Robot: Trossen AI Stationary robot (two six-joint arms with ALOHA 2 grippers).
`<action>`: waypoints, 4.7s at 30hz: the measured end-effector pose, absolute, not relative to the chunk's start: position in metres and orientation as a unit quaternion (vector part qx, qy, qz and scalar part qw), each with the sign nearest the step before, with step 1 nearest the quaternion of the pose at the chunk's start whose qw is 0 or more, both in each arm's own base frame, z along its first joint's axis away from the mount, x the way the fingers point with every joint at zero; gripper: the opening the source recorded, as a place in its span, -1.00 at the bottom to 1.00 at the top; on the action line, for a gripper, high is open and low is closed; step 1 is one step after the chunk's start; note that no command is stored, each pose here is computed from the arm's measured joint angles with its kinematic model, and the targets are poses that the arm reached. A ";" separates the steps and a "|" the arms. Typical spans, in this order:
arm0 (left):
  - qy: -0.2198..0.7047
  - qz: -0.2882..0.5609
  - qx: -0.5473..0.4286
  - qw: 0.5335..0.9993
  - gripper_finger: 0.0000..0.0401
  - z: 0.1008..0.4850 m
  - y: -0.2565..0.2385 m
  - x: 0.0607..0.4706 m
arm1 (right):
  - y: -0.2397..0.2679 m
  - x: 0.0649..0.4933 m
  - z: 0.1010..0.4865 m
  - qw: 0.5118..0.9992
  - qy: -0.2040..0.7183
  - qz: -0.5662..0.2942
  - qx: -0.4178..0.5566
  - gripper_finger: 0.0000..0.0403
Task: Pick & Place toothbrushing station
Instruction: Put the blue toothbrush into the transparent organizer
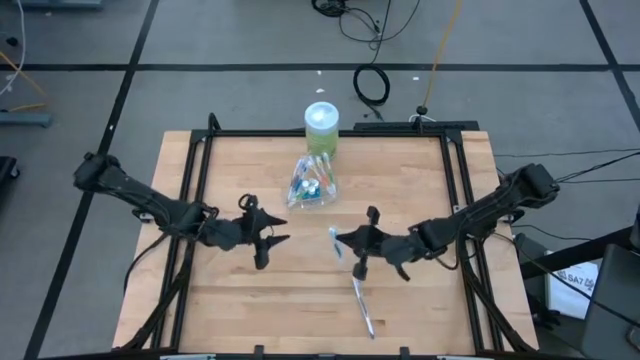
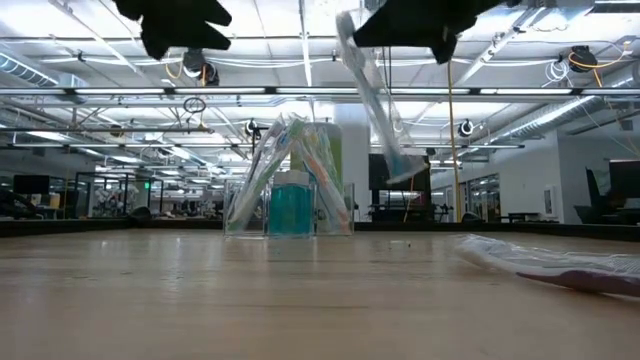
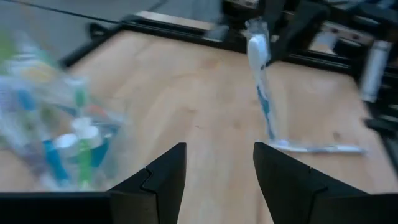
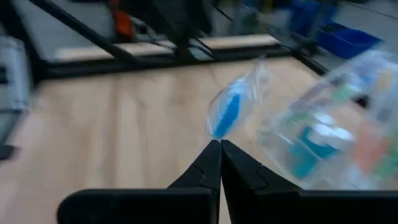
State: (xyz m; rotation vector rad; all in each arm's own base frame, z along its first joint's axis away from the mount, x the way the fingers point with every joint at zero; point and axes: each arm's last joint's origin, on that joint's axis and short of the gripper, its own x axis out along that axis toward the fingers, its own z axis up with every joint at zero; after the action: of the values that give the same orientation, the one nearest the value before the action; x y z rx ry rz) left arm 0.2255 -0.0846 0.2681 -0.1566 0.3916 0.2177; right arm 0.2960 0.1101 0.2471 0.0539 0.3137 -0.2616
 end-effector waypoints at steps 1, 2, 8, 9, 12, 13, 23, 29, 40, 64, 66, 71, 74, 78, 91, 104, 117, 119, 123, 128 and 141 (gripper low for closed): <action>0.194 0.086 -0.078 0.974 -0.05 0.265 -0.082 0.226 | 0.108 0.295 0.245 0.983 0.140 -0.117 0.032 -1.00; 0.192 0.064 -0.078 0.976 -0.05 0.263 -0.080 0.227 | 0.105 0.292 0.244 0.986 0.120 -0.107 0.038 -1.00; 0.115 -0.002 -0.074 0.991 -0.05 0.259 -0.073 0.237 | 0.086 0.282 0.234 0.998 0.022 -0.023 0.057 -1.00; 0.110 0.000 -0.073 0.991 -0.05 0.256 -0.073 0.239 | 0.083 0.281 0.232 0.998 0.015 -0.002 0.058 -1.00; 0.107 0.003 -0.086 0.991 -0.05 0.248 -0.074 0.248 | 0.077 0.280 0.229 0.997 0.004 0.030 0.068 -1.00; 0.097 0.003 -0.096 0.991 -0.05 0.248 -0.075 0.250 | 0.076 0.280 0.229 0.997 0.006 0.026 0.074 -1.00; 0.039 0.005 -0.126 0.991 -0.05 0.232 -0.079 0.279 | 0.074 0.280 0.229 0.996 0.001 0.025 0.082 -1.00; 0.039 -0.021 -0.142 0.989 -0.05 0.221 -0.072 0.292 | 0.074 0.280 0.230 0.996 -0.006 0.025 0.086 -1.00; 0.054 -0.054 -0.137 0.988 -0.05 0.221 -0.078 0.317 | 0.074 0.280 0.229 0.996 -0.002 0.026 0.086 -1.00; 0.060 -0.044 -0.124 0.989 -0.05 0.221 -0.071 0.319 | 0.069 0.294 0.217 0.993 -0.031 0.013 0.117 -1.00; 0.060 -0.043 -0.124 0.989 -0.05 0.221 -0.071 0.319 | 0.067 0.297 0.218 0.992 -0.034 0.009 0.124 -1.00; 0.061 -0.043 -0.123 0.990 -0.05 0.221 -0.071 0.319 | 0.068 0.301 0.224 0.991 -0.043 0.010 0.128 -1.00; 0.061 -0.043 -0.121 0.990 -0.05 0.221 -0.071 0.319 | 0.070 0.301 0.225 0.991 -0.042 0.014 0.127 -1.00; 0.061 -0.043 -0.121 0.990 -0.05 0.221 -0.071 0.319 | 0.070 0.301 0.225 0.990 -0.042 0.014 0.131 -1.00; 0.061 -0.036 -0.144 0.987 -0.05 0.221 -0.071 0.319 | 0.070 0.301 0.225 0.990 -0.041 0.014 0.131 -1.00; 0.077 -0.029 -0.118 0.990 -0.13 0.217 -0.067 0.320 | 0.070 0.301 0.224 0.991 -0.038 0.013 0.130 -1.00; 0.081 -0.024 -0.118 0.989 -0.76 0.216 -0.064 0.320 | 0.070 0.301 0.218 0.992 -0.009 0.009 0.128 -0.92; 0.084 -0.024 -0.117 0.989 -0.83 0.216 -0.064 0.320 | 0.070 0.301 0.217 0.992 0.000 0.008 0.125 -0.85; 0.099 -0.023 -0.105 0.989 -0.94 0.213 -0.064 0.320 | 0.070 0.301 0.214 0.992 0.015 0.004 0.121 -0.66; 0.109 -0.019 -0.103 0.988 -0.88 0.211 -0.064 0.319 | 0.070 0.300 0.216 0.992 0.012 0.004 0.123 -0.42; 0.139 0.216 -0.030 0.966 -0.92 0.248 -0.039 0.277 | 0.072 0.286 0.226 0.992 0.057 0.011 0.110 -0.31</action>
State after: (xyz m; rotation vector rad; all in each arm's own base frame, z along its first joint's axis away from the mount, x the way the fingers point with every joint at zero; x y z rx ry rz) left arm 0.2767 -0.0391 0.2483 -0.0598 0.2812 0.4370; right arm 0.2856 0.0722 0.2262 0.2211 0.1151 0.0215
